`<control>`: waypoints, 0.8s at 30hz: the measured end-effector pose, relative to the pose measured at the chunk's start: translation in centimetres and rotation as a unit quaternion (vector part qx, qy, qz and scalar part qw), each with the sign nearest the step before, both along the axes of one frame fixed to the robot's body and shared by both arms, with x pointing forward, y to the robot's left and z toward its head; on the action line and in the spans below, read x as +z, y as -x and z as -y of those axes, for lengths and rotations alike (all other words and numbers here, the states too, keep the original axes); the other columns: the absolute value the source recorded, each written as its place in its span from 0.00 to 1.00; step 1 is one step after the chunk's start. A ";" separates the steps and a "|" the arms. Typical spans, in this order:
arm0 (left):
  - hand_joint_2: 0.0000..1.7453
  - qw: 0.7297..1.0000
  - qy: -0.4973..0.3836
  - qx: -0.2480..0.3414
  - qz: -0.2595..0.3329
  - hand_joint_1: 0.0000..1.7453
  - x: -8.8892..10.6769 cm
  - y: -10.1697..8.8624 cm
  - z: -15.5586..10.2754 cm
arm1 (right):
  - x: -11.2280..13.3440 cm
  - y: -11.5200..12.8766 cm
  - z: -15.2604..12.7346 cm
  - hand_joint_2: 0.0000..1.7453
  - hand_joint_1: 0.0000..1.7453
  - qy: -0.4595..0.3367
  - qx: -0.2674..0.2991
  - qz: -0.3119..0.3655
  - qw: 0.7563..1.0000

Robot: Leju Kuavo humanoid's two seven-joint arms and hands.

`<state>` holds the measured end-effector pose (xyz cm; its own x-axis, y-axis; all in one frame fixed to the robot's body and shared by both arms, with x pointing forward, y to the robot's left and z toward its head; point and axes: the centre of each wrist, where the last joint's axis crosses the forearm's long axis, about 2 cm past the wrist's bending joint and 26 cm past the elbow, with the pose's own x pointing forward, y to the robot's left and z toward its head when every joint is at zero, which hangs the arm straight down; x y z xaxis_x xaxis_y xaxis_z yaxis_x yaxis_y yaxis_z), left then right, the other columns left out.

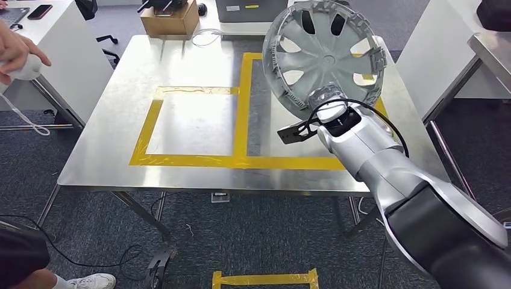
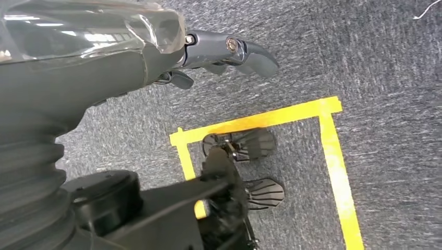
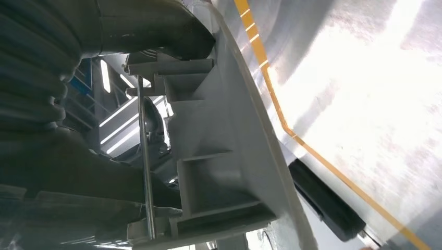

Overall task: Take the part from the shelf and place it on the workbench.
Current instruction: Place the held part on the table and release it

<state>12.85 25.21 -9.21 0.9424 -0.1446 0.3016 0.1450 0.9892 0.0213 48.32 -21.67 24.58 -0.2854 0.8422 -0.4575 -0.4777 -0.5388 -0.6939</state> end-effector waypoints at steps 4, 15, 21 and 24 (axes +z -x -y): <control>0.75 1.000 0.000 0.003 -0.002 0.00 0.1 -0.1 0.1 | -0.3 0.2 -0.6 0.00 0.00 -0.002 0.007 -0.003 1.000; 0.00 1.000 -0.014 0.013 -0.008 0.00 0.1 -0.3 0.5 | -0.3 0.3 -1.4 0.00 0.00 -0.003 0.023 0.009 1.000; 0.00 1.000 -0.012 0.012 -0.009 0.00 0.1 -0.3 0.5 | 0.1 0.6 -3.1 0.00 0.00 -0.010 0.046 0.020 0.999; 0.00 1.000 -0.011 0.012 -0.009 0.00 0.1 -0.3 0.6 | 0.1 0.7 -3.8 0.00 0.00 -0.013 0.054 0.021 0.998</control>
